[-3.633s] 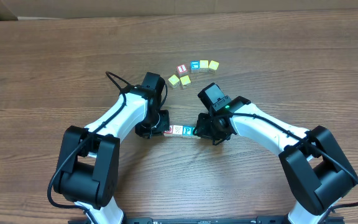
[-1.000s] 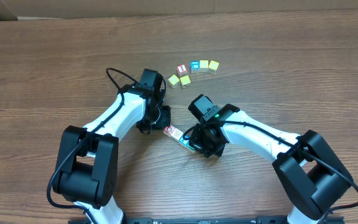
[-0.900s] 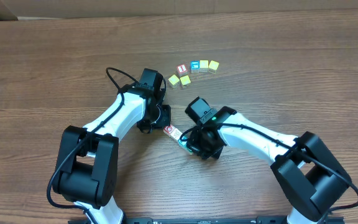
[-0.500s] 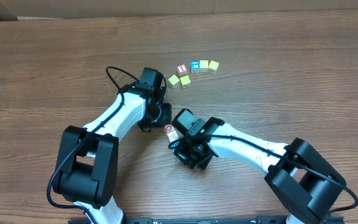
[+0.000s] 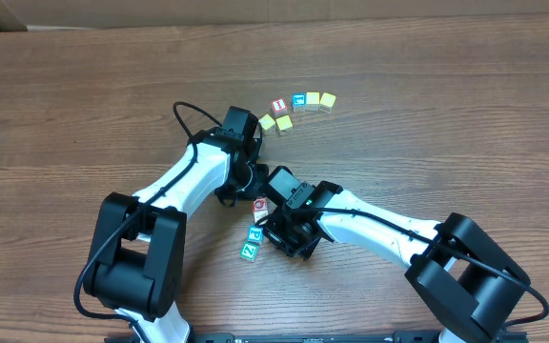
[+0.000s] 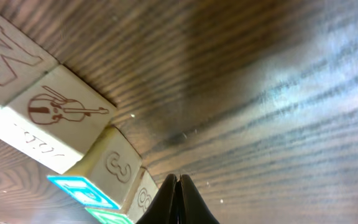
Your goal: Flip 4 blocks
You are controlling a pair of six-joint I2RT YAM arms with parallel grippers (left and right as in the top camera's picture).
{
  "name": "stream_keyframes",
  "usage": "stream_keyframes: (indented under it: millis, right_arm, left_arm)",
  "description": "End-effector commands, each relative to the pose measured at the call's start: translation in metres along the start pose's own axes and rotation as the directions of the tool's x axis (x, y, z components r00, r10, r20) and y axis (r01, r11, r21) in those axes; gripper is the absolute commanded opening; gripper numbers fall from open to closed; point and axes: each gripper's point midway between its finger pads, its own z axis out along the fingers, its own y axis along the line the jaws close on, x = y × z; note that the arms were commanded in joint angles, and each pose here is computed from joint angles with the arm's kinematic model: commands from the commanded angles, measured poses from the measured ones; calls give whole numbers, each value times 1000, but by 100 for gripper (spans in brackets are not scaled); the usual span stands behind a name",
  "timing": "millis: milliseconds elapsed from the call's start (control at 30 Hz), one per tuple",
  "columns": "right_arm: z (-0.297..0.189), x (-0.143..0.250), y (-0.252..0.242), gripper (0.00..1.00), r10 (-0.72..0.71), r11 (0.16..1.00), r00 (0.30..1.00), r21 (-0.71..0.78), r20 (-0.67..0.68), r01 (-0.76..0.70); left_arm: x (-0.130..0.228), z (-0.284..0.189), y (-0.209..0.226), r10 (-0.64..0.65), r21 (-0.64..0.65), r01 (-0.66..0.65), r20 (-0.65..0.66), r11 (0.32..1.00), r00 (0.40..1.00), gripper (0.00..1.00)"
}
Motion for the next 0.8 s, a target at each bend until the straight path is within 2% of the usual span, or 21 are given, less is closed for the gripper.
stream_keyframes:
  millis: [0, 100, 233, 367, 767]
  right_arm:
    - [-2, -16, 4, 6, -146, 989, 986, 4, 86, 146]
    - [-6, -33, 5, 10, -256, 967, 953, 29, 162, 254]
    - [-13, -61, 3, 10, -240, 971, 932, 61, 272, 232]
    - [-15, -66, 12, 10, -237, 971, 923, 35, 302, 238]
    - [-11, -51, 25, 10, -270, 959, 919, -8, 287, 284]
  left_arm:
    - [-25, -16, 19, -13, -83, 17, 46, 996, 999, 4]
    - [-43, -37, 28, -86, -85, 93, 87, 992, 993, 4]
    - [-58, -54, 38, -194, -55, 202, 121, 978, 974, 4]
    - [-45, -52, 42, -263, -56, 267, 73, 962, 962, 4]
    - [-5, -35, 51, -312, -118, 305, -52, 945, 949, 4]
